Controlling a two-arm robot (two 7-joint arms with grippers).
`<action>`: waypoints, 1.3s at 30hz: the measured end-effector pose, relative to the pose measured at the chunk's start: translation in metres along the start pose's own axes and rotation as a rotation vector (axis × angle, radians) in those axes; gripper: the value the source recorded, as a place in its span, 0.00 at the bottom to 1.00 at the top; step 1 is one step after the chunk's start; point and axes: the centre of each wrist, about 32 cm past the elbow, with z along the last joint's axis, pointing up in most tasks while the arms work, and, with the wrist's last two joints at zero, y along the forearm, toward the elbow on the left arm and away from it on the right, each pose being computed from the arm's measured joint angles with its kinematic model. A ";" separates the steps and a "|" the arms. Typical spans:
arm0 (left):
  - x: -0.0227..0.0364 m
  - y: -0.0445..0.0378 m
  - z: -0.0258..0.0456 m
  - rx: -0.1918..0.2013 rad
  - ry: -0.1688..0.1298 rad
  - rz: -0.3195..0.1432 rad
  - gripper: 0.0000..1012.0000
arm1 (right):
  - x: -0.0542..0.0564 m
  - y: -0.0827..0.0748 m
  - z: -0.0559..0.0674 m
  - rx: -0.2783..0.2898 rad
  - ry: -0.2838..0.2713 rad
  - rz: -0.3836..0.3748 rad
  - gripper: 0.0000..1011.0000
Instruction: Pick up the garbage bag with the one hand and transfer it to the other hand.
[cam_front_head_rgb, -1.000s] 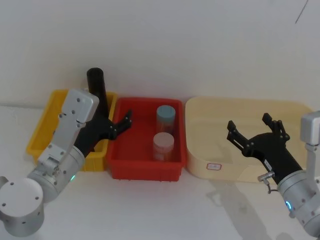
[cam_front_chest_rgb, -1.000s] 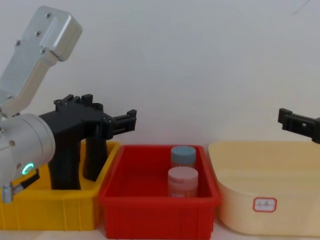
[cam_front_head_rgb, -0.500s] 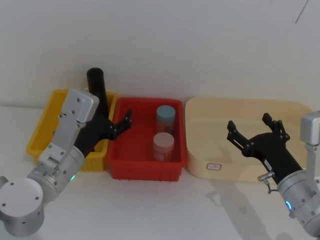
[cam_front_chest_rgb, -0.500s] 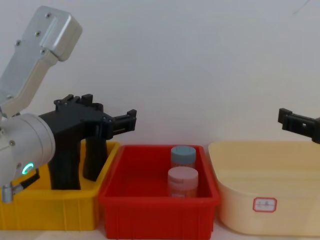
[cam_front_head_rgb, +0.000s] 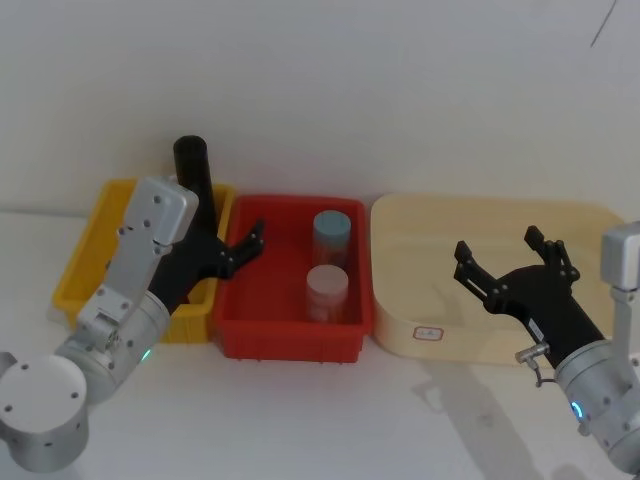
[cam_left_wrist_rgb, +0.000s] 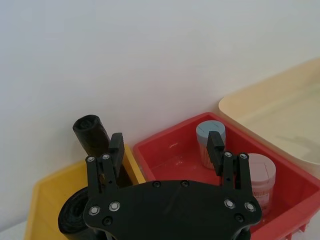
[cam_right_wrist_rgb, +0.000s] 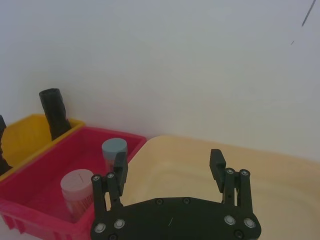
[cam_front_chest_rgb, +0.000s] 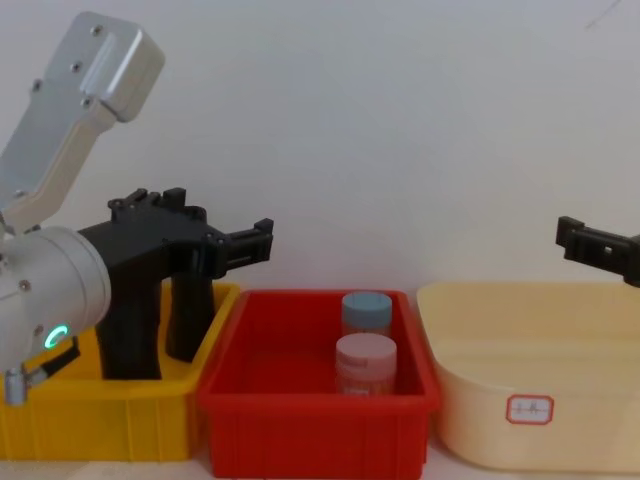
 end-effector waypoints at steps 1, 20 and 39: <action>0.0001 -0.0008 0.0008 0.000 -0.001 0.000 0.99 | 0.000 0.000 0.000 0.000 0.000 0.000 0.99; 0.0368 -0.0053 0.0722 0.029 -0.047 -0.084 0.99 | 0.010 0.038 0.031 -0.074 -0.007 0.161 0.99; 0.1117 0.0585 0.0630 0.133 0.012 -0.173 0.99 | -0.026 0.075 0.075 -0.213 0.006 0.293 0.99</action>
